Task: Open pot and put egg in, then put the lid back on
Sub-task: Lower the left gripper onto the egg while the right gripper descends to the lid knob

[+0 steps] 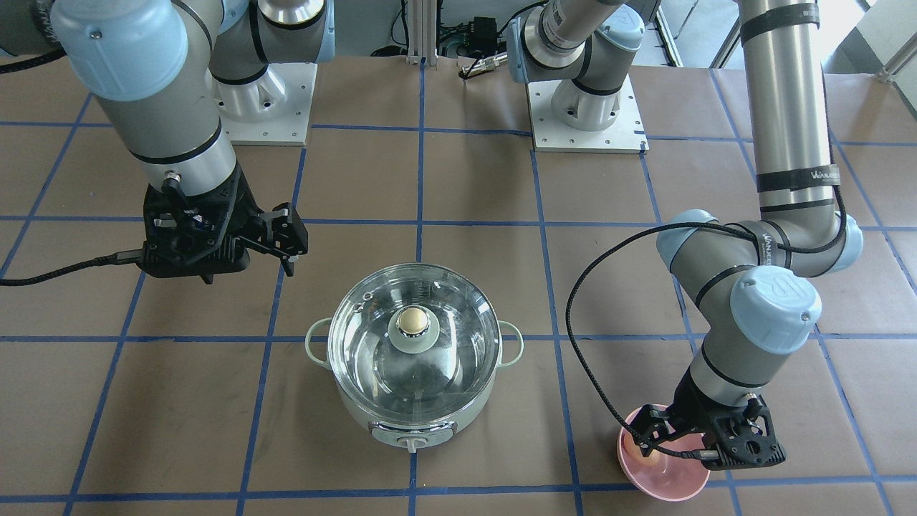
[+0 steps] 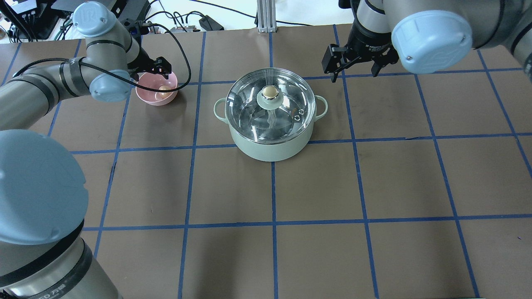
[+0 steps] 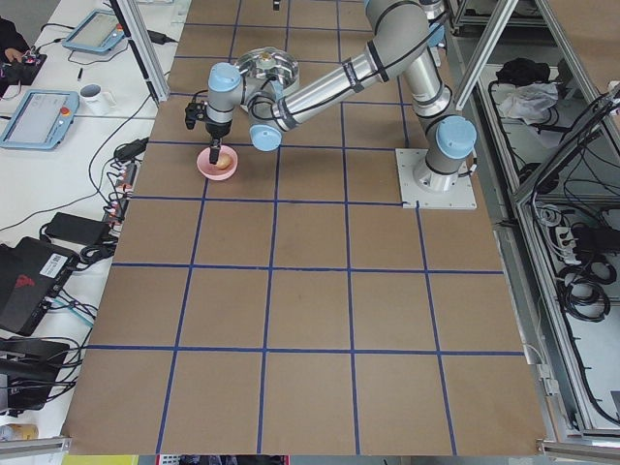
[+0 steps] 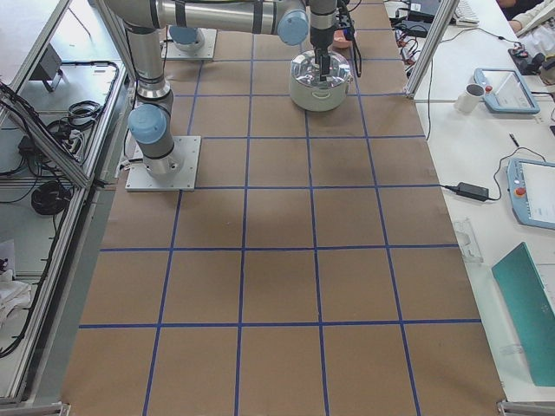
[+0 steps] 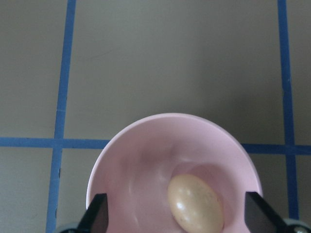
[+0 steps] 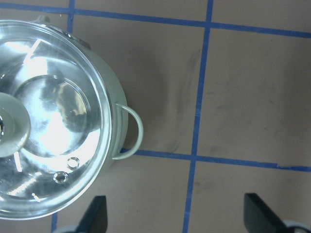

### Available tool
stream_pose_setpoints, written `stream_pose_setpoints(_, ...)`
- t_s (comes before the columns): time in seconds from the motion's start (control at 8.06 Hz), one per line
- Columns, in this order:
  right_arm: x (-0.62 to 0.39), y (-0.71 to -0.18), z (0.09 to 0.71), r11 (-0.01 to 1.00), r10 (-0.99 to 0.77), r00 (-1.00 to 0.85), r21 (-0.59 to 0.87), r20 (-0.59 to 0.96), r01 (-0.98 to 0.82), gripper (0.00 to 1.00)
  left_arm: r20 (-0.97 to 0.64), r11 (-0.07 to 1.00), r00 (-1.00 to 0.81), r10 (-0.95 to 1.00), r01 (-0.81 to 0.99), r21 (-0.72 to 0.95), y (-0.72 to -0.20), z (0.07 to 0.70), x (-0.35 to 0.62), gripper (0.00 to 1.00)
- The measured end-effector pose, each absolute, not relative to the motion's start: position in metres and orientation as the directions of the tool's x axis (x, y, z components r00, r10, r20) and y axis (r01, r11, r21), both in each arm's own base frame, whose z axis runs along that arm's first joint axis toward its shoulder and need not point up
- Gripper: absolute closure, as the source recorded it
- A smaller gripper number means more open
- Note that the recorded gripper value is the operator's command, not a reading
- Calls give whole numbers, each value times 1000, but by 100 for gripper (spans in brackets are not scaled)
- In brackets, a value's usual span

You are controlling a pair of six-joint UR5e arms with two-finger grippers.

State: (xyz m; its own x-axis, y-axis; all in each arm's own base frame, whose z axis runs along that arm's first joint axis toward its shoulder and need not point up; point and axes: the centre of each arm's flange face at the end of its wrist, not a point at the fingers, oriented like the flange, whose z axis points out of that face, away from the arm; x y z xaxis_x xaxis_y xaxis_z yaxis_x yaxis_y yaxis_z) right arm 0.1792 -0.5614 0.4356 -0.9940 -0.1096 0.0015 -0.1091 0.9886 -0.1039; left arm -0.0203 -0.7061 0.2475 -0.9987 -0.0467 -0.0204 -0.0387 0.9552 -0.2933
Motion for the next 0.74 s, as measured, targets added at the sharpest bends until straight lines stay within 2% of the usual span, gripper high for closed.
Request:
stream_pose_setpoints(0.37,206,-569,443,984,-83,-991,-163,-106,-65,0,-22,962,-999,-49,-41,-270,-710,223,-19,0)
stream_pose_setpoints(0.74,223,-570,436,988,-18,-988,-152,-152,5,0,-18,968,-999,-40,-35,-247,-707,214,-20,0)
